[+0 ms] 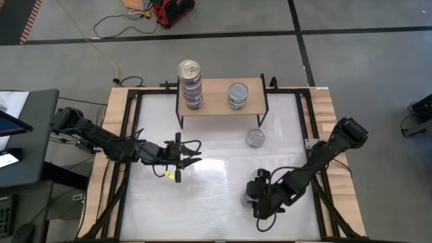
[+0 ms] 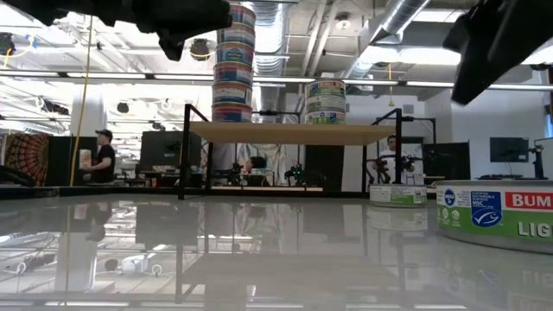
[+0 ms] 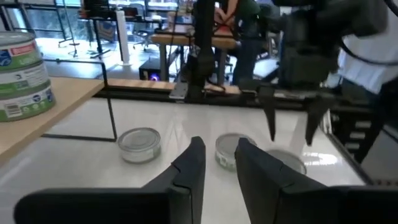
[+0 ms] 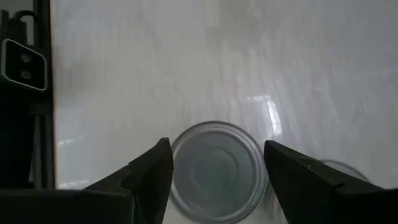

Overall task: Stack canned seafood by type on shelf
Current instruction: Stack the green tuna can on top of the green tuna can

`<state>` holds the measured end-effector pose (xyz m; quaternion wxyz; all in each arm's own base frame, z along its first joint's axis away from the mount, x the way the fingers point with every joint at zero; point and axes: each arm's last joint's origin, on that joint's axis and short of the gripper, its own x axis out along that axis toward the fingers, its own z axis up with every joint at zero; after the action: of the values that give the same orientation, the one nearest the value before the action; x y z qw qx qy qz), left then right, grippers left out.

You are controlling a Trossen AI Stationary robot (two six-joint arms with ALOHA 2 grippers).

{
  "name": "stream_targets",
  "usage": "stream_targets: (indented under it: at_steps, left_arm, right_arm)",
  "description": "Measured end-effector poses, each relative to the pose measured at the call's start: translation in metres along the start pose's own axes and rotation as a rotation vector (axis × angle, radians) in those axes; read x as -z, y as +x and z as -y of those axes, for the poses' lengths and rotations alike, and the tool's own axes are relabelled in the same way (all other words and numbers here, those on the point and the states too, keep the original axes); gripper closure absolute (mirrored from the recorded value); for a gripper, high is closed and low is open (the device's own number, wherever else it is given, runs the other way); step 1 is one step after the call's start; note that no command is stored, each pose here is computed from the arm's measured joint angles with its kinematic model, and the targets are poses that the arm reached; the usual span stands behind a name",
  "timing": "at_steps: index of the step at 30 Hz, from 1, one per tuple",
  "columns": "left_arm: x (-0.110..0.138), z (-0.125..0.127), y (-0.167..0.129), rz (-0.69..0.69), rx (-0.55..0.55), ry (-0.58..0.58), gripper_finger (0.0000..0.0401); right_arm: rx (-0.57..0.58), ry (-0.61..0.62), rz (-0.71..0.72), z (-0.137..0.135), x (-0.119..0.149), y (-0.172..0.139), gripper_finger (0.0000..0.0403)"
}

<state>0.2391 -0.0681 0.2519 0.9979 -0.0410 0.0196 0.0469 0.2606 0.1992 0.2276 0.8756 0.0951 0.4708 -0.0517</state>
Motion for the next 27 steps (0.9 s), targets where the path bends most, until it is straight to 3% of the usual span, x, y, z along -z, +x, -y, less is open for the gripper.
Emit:
stream_targets:
  at_steps: [6, 9, 14, 21, 27]
  left_arm:
    - [0.001, 0.002, 0.0, -0.024, 0.032, -0.017, 0.0315]
    - [0.005, 0.003, -0.001, -0.067, 0.05, -0.079, 0.0315]
    - [0.007, 0.005, -0.001, -0.087, 0.072, -0.193, 0.0315]
    - [0.007, 0.011, -0.004, -0.085, 0.074, -0.213, 0.0315]
    - [0.007, 0.012, -0.005, -0.082, 0.062, -0.213, 0.0315]
  right_arm:
    - [0.044, 0.082, 0.112, -0.017, 0.001, -0.02, 0.0127]
    - [0.047, 0.136, 0.132, -0.021, 0.004, -0.024, 0.0127]
    - [0.044, 0.175, 0.107, -0.027, 0.017, -0.03, 0.0127]
    - [0.074, 0.19, 0.055, -0.036, 0.043, -0.036, 0.0127]
    - [0.107, 0.172, -0.074, -0.046, 0.064, -0.011, 0.0127]
